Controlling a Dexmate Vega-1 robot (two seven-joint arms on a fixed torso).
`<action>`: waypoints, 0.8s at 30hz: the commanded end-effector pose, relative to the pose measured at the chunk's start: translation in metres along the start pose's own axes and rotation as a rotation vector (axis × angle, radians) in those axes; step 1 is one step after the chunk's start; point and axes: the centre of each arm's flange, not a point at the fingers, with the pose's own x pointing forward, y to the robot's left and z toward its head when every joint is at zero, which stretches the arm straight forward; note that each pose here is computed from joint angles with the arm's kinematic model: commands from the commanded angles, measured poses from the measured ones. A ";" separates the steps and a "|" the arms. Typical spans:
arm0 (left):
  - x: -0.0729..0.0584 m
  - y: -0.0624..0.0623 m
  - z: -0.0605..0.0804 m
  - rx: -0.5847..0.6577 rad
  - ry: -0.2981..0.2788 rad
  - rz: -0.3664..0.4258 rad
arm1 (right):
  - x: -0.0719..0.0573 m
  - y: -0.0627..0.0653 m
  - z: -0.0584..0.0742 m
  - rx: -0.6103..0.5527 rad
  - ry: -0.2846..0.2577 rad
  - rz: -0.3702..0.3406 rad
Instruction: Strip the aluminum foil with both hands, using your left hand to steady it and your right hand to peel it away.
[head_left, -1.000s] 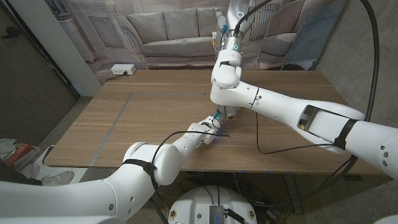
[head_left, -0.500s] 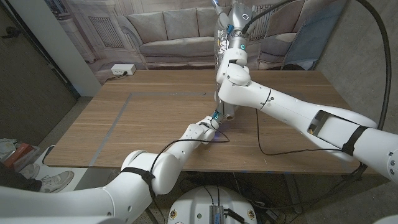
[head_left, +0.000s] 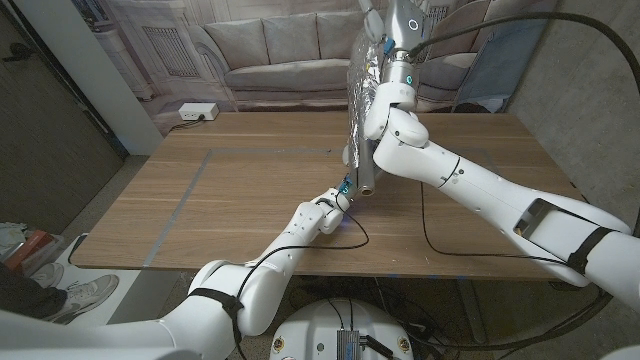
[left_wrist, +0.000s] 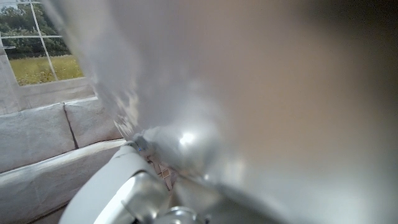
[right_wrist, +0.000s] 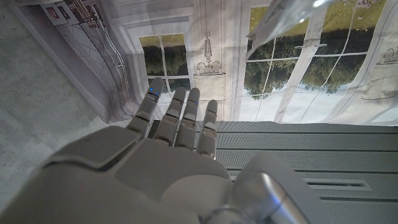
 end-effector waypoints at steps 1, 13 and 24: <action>-0.008 -0.005 0.002 0.017 -0.008 0.000 | 0.009 -0.011 -0.045 0.314 0.018 0.182; -0.015 -0.008 0.010 0.012 -0.002 -0.009 | 0.009 -0.012 -0.071 0.349 0.082 0.177; -0.022 -0.009 0.013 0.022 0.001 -0.005 | 0.003 -0.009 -0.082 0.374 0.146 0.177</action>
